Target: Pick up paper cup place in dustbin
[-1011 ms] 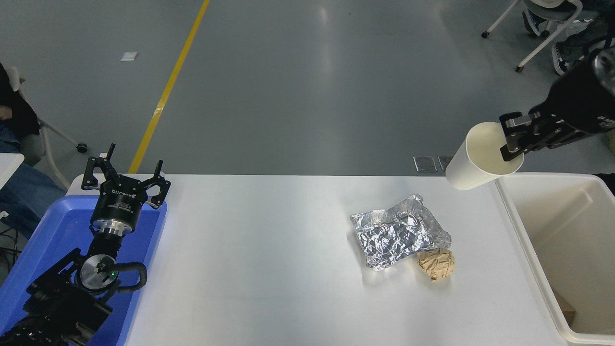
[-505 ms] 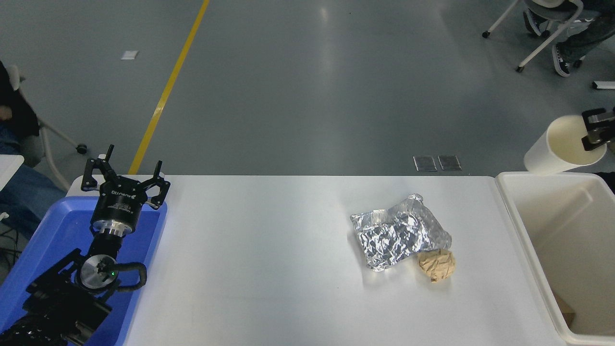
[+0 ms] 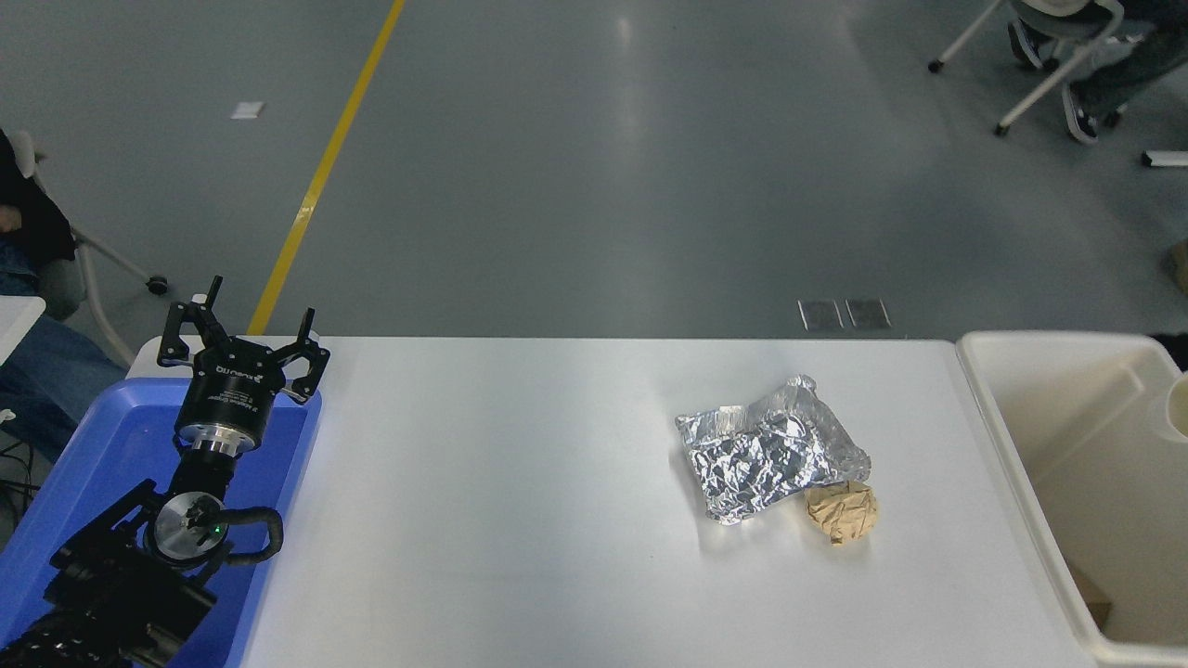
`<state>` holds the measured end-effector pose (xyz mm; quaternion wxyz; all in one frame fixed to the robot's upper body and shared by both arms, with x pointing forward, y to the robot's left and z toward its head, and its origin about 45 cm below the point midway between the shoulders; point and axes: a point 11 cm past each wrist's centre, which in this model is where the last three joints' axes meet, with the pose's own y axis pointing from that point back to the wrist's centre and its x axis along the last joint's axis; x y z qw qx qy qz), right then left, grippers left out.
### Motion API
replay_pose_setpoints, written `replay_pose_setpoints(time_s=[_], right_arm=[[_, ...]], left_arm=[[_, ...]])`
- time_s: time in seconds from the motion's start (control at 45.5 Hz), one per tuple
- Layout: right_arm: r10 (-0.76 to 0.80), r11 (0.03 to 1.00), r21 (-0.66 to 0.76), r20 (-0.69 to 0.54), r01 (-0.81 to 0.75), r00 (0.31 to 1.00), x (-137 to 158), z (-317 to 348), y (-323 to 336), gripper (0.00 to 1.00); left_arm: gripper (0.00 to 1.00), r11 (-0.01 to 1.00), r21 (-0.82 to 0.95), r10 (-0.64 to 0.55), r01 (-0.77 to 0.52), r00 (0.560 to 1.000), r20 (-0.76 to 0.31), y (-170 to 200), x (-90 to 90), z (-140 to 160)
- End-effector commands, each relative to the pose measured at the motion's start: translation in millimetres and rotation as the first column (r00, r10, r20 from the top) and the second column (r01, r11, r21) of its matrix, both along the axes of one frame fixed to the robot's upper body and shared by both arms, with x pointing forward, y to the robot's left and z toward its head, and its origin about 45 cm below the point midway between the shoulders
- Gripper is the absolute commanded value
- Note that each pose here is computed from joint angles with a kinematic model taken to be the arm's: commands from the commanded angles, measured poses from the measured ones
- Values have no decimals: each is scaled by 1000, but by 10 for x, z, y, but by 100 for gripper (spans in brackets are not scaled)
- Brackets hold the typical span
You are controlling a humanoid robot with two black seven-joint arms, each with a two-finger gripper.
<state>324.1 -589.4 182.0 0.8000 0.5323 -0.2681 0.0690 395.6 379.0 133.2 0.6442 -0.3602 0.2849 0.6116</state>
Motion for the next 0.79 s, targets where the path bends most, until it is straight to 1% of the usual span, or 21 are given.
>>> replay_pose_setpoints(time_s=[0.0,0.198,0.242,0.264,0.286,0.308,0.33,0.352,0.527,0.615,0.769], right_arm=[[-91,996,10,53,91,994,-399,-813,7,0],[-97,995,29,65,95,993,-434,-956,104,0],[-100,995,29,68,98,993,-435,-951,97,9],[-101,995,31,67,99,993,-436,-952,98,14],[-102,994,31,68,100,992,-435,-951,98,35],[-102,994,31,68,100,992,-435,-951,98,66],[-103,994,33,70,101,992,-430,-945,97,94],[-105,994,32,71,103,992,-433,-940,90,100],[-97,994,46,58,94,994,-413,-953,143,100],[-75,995,66,51,72,996,-356,-930,217,100],[54,993,107,11,-55,998,-151,-546,436,100]], left_arm=[[100,1000,-2,4,-4,1000,1,6,0,2],[100,1000,-2,6,-6,1000,2,9,1,5],[100,1000,-2,6,-6,1000,2,9,1,5],[100,1000,-2,5,-5,1000,2,7,0,3],[100,1000,-2,5,-5,1000,2,7,0,3],[100,1000,-2,5,-5,1000,2,7,0,3],[100,1000,-2,5,-5,1000,2,7,0,3],[100,1000,-2,5,-5,1000,2,7,0,3],[100,1000,0,1,-1,1000,1,0,5,6],[100,1000,0,1,-1,1000,2,-1,5,7],[100,1000,0,-4,4,1000,5,-7,10,15]])
